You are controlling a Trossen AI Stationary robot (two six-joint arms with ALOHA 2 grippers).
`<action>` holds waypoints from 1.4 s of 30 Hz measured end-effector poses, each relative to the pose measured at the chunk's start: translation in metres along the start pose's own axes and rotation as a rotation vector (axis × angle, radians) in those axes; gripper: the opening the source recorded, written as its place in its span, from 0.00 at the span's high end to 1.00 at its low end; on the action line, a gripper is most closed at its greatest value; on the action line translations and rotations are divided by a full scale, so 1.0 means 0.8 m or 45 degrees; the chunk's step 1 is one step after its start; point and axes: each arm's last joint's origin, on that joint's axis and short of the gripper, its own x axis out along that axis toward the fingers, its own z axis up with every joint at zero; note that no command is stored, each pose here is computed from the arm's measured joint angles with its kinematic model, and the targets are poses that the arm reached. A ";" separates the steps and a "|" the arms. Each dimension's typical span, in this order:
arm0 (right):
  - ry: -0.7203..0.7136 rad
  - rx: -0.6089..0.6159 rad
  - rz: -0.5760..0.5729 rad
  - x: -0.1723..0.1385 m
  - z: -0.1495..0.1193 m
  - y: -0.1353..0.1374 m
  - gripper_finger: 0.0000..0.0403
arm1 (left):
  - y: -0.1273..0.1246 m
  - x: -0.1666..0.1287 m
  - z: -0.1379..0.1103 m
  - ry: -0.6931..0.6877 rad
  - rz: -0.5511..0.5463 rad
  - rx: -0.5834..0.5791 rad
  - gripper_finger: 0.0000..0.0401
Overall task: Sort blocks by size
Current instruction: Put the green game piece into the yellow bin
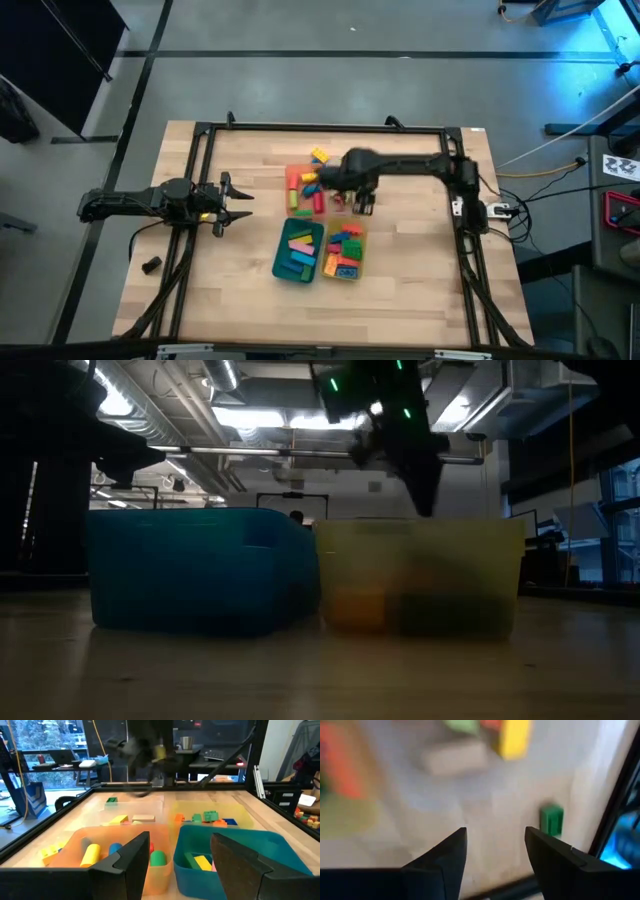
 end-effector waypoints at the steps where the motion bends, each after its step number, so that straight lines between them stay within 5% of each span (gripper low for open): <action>1: 0.041 0.025 0.004 0.009 -0.006 -0.011 0.50 | 0.000 0.000 0.000 0.001 0.000 0.000 0.52; 10: 0.434 0.122 0.048 0.107 -0.060 -0.092 0.51 | 0.000 0.000 0.000 0.000 0.000 0.000 0.52; 16: 0.490 0.129 0.060 0.153 -0.078 -0.122 0.51 | 0.000 0.000 0.000 0.000 0.000 0.000 0.52; 28: 0.257 0.120 -0.044 0.178 -0.066 -0.160 0.51 | 0.000 0.000 0.000 0.000 0.000 0.000 0.52; 42: 0.107 0.053 0.080 0.192 -0.059 -0.162 0.51 | 0.000 0.000 0.000 0.000 0.000 0.000 0.52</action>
